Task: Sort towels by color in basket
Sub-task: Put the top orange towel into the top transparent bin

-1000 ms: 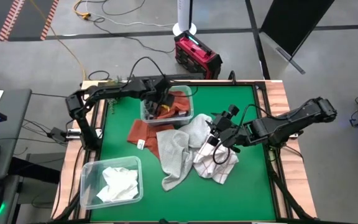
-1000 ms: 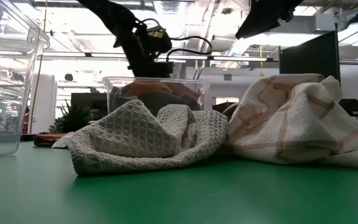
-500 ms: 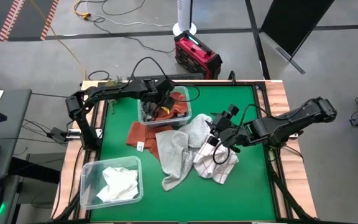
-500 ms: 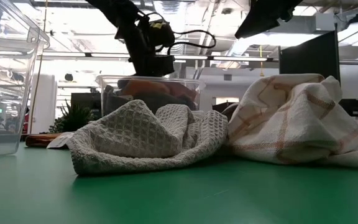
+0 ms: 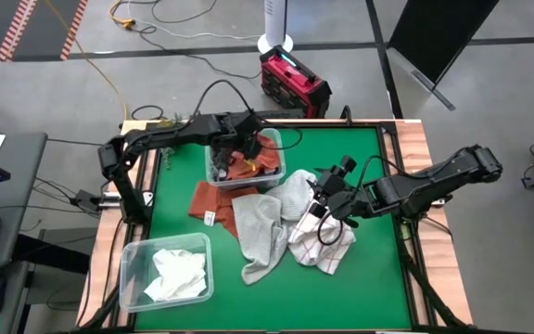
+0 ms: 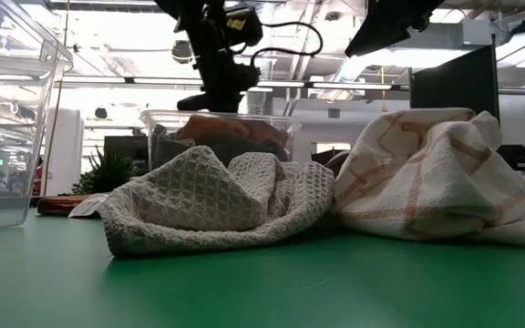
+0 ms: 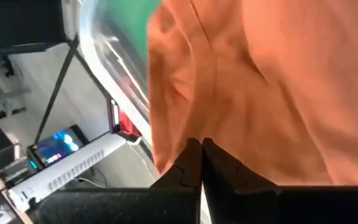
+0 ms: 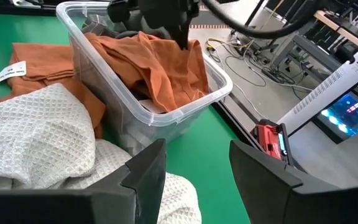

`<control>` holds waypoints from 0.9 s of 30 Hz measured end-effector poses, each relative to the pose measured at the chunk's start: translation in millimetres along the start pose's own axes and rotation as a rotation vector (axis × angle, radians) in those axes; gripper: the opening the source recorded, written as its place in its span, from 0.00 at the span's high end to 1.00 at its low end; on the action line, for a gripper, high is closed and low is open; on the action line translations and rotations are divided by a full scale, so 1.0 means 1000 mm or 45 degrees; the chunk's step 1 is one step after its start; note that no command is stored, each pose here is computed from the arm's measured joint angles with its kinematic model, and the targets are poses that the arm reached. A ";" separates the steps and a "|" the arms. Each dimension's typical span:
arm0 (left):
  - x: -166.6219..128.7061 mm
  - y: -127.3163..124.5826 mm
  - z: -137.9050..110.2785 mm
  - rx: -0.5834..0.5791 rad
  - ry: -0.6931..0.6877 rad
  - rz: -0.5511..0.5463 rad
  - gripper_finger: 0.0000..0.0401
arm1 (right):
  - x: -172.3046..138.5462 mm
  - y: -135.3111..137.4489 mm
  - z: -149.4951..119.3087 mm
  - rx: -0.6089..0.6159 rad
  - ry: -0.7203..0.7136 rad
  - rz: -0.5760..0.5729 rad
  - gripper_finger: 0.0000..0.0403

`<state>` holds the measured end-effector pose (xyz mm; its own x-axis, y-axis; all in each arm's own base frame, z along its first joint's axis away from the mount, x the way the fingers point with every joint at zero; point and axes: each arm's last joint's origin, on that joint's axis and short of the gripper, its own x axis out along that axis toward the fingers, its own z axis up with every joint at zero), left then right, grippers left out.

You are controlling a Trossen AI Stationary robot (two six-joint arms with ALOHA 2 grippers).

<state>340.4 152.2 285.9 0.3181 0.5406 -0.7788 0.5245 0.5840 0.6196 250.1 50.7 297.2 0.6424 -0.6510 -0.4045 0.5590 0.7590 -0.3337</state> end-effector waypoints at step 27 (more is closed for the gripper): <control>-0.003 -0.009 0.007 0.067 0.043 -0.038 1.00 | -0.001 0.001 0.001 -0.020 -0.007 0.005 0.47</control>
<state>340.4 141.1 281.7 0.2752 0.5442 -0.7925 0.5744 0.5680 0.5895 250.4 51.7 297.6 0.6475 -0.6478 -0.4014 0.5479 0.7618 -0.3457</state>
